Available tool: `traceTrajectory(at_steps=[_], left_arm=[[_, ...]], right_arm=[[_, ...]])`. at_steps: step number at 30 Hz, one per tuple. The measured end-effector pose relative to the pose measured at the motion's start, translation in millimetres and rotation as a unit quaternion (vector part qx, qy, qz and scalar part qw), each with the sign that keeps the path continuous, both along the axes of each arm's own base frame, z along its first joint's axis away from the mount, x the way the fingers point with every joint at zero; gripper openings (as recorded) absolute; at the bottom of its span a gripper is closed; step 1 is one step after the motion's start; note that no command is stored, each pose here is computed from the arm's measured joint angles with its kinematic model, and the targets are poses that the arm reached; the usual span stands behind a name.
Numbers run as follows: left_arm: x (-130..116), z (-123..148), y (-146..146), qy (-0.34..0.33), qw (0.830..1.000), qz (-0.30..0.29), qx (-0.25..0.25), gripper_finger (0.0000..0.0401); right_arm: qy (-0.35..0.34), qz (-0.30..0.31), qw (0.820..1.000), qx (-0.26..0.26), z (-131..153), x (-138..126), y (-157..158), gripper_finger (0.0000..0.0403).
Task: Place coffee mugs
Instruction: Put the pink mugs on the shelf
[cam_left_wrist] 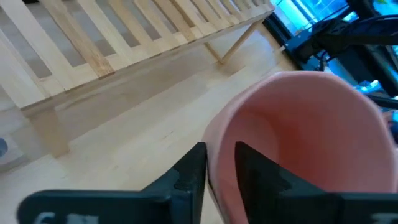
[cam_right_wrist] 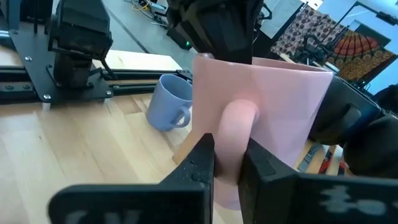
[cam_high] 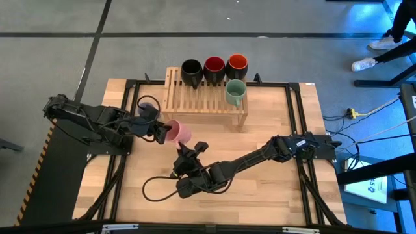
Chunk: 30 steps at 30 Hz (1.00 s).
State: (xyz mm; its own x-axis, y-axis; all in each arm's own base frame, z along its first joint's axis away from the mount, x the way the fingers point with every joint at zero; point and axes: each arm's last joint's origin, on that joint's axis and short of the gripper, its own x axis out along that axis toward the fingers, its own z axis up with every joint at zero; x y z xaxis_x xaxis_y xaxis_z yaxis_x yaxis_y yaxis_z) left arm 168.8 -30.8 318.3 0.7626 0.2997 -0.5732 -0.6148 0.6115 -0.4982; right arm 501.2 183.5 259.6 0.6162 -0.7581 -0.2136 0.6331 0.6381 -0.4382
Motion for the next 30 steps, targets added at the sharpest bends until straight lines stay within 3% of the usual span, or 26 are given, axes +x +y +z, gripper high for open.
traceTrajectory(at_steps=[10,19,25,30], left_arm=[[-38.9,21.1,10.7,-0.051,0.997,-0.033,0.038,0.0103],[-82.0,36.7,20.0,-0.122,0.987,-0.090,0.044,0.0104],[-102.4,41.2,25.2,-0.153,0.980,-0.108,0.065,0.0104],[-110.4,42.4,25.6,-0.164,0.973,-0.145,0.071,0.0104]], right_arm=[[-0.066,-0.014,0.997,0.041,19.9,-7.2,3.1,0.0020],[-0.172,-0.066,0.979,0.082,41.2,-15.7,-2.1,0.0020],[-0.201,-0.067,0.971,0.107,48.0,-19.0,-0.9,0.0020],[-0.241,-0.112,0.960,0.088,46.7,-24.1,-2.6,0.0020]])
